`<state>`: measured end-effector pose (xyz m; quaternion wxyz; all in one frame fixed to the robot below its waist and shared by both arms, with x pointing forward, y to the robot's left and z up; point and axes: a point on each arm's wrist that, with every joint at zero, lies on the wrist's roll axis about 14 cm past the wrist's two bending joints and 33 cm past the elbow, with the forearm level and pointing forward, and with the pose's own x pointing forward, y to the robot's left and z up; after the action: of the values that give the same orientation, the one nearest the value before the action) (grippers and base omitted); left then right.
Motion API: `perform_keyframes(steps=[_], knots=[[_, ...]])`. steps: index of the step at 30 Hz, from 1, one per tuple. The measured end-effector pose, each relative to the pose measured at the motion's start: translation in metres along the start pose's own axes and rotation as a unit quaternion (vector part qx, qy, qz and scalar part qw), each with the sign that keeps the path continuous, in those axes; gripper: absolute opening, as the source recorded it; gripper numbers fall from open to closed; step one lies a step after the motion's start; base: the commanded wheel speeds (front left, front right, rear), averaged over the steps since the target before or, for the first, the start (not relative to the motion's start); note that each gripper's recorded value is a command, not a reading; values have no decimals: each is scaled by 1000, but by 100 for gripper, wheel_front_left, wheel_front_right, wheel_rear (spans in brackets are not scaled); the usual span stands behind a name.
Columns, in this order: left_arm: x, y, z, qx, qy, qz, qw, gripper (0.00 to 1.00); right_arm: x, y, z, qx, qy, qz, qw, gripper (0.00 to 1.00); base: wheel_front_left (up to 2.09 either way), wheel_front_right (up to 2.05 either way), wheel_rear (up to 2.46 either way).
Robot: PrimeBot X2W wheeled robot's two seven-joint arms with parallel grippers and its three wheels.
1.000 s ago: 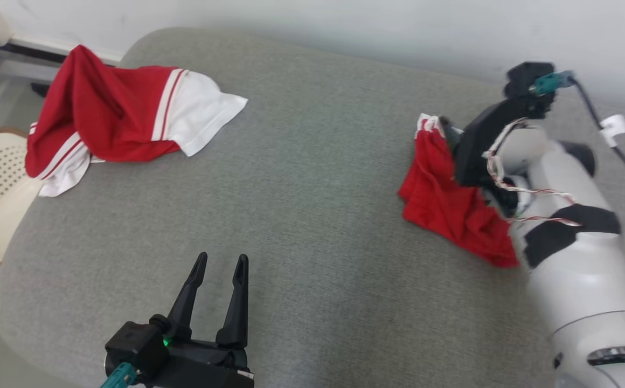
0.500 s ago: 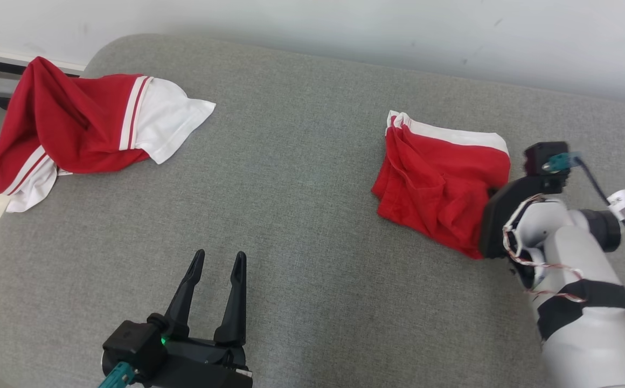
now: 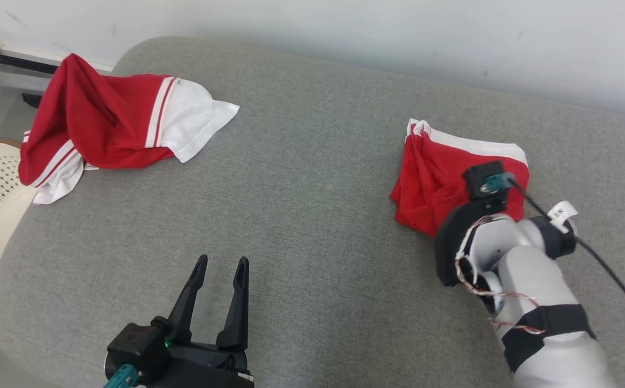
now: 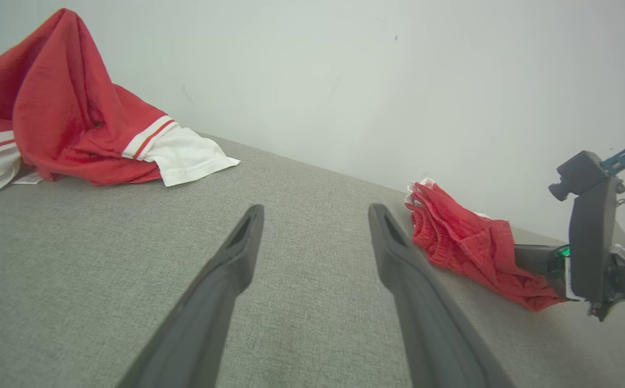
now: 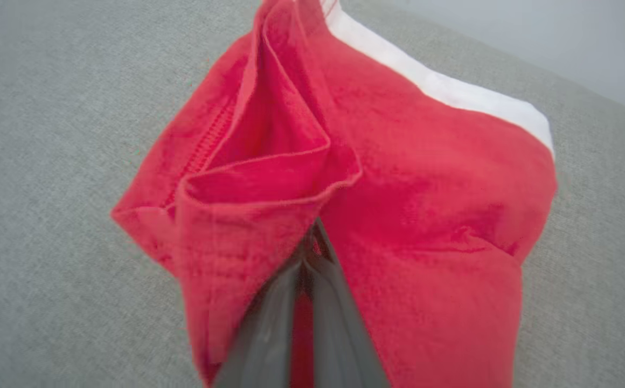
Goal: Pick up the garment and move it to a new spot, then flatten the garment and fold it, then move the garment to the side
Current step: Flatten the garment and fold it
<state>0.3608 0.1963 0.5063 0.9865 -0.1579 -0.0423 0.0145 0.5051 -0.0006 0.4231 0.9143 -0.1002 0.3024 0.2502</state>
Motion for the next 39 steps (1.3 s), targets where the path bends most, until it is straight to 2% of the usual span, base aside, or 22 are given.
perform_keyframes(steps=[6,12,16,17,18,19,20,25,28,31,34,39], knots=[[-6,4,4,0,-5,7,1000,100,-1,37,8,-37,-12,41,998,0,0,0,0],[-9,6,6,1,-7,11,1000,100,-5,92,4,-66,-6,117,991,0,0,0,0],[-12,9,9,1,-11,16,1000,100,-11,114,10,-56,-13,152,987,0,0,0,0],[-14,10,10,1,-12,18,1000,100,-13,115,14,-53,-18,156,986,6,0,0,0],[-15,11,10,1,-12,20,1000,100,-15,115,21,-51,-26,156,986,6,0,0,0],[-18,14,10,4,-13,24,1000,100,-18,110,34,-45,-40,150,987,89,0,0,0],[-18,14,11,6,-15,24,1000,100,-20,105,41,-39,-47,143,988,100,0,0,0],[-19,17,13,10,-18,27,999,100,-32,77,68,-16,-88,110,990,100,0,0,0],[-16,15,17,14,-25,22,999,100,-46,48,85,3,-124,72,990,100,0,0,0],[-12,11,19,18,-29,13,999,100,-61,15,82,27,-149,26,988,100,0,0,0],[-8,7,23,22,-35,6,999,100,-85,-17,82,51,-195,-20,979,100,0,0,0],[-8,9,22,25,-36,6,999,100,-130,-44,72,67,-285,-71,954,100,0,0,0]])
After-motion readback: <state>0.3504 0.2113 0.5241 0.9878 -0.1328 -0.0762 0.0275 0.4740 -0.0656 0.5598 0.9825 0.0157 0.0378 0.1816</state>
